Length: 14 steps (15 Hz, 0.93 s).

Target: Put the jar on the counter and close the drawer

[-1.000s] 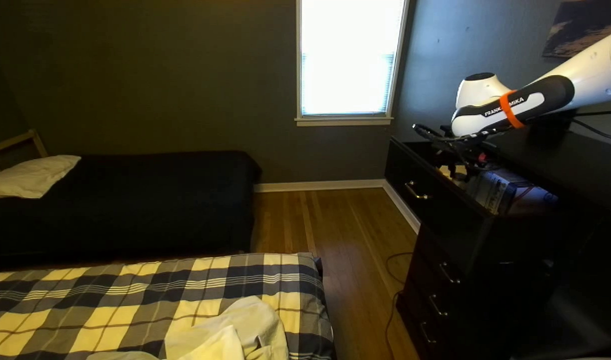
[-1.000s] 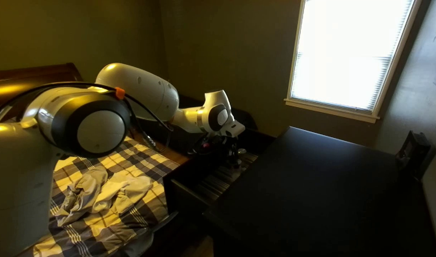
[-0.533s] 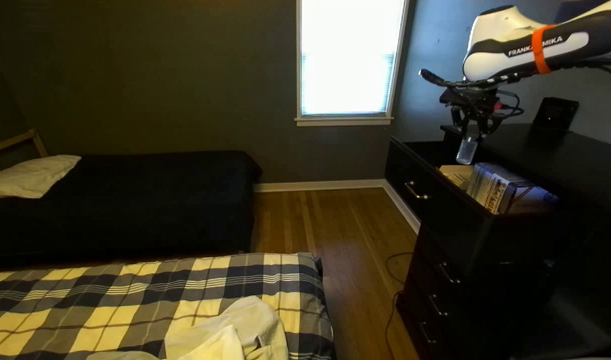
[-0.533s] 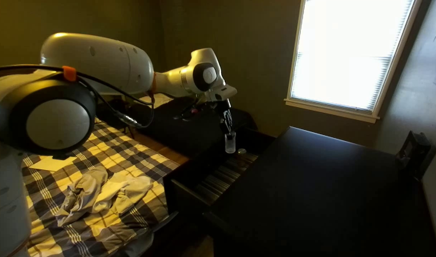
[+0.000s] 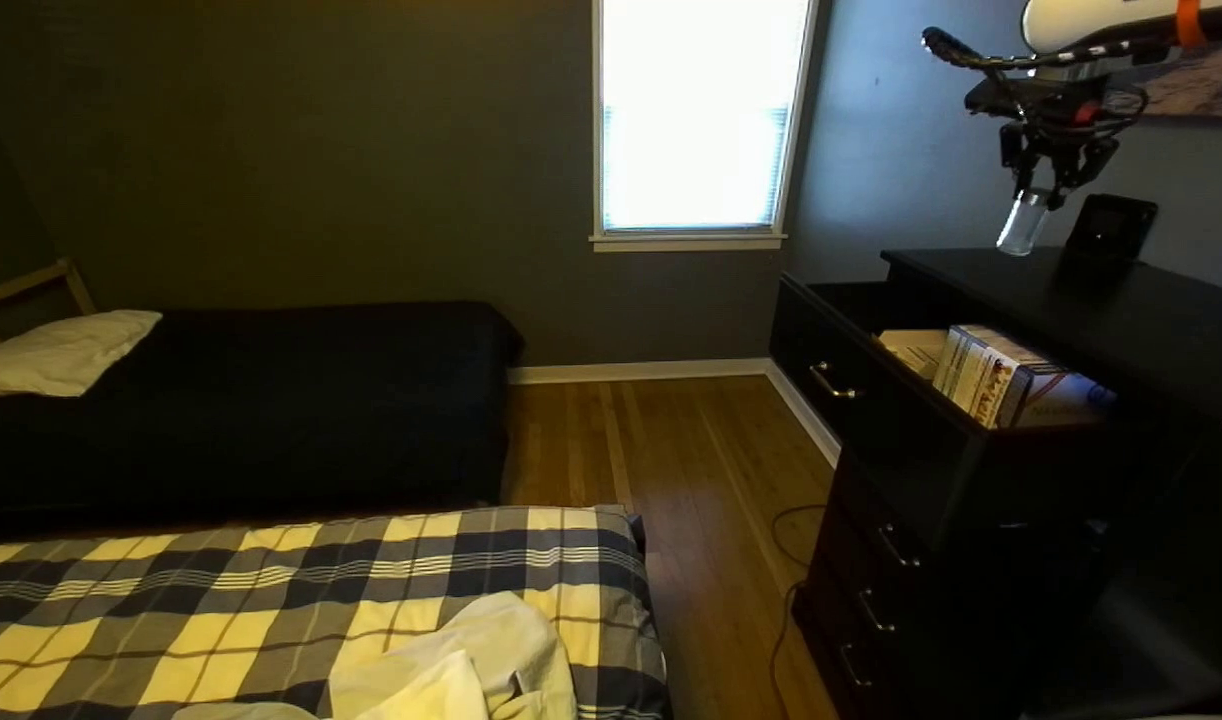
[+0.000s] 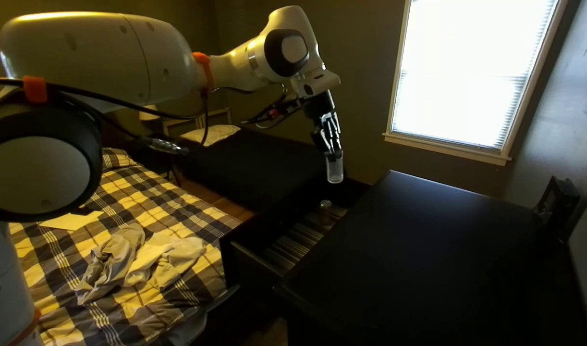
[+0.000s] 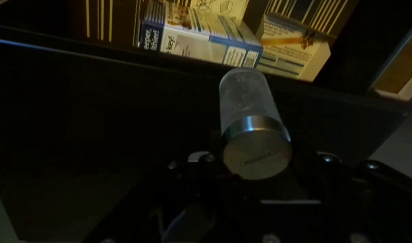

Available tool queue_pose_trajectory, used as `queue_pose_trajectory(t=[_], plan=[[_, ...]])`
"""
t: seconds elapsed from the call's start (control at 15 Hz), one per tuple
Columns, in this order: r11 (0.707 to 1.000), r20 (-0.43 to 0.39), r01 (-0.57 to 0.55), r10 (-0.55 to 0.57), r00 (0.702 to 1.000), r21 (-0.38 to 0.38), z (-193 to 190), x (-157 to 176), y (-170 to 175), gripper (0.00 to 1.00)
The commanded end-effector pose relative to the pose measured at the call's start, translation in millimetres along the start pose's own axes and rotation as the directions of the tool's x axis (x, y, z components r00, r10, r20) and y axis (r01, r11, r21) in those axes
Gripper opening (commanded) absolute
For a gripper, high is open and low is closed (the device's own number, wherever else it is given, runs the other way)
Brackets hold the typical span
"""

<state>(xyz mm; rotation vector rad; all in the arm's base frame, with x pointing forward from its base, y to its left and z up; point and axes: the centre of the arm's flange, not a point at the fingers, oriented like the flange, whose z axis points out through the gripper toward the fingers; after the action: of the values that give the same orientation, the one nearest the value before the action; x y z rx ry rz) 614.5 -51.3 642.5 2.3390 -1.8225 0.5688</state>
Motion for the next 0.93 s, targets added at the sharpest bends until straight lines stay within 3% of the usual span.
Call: queue_pose_trajectory(t=[0.0, 0.47, 0.87], plan=[[0.985, -0.026, -0.17, 0.17, 0.985, -0.022, 9, 61, 9, 0.25], [0.887, -0.06, -0.451, 0.447, 0.892, -0.102, 59, 172, 70, 0.25], [0.818, -0.063, -0.543, 0.542, 0.838, -0.19, 122, 217, 116, 0.25]])
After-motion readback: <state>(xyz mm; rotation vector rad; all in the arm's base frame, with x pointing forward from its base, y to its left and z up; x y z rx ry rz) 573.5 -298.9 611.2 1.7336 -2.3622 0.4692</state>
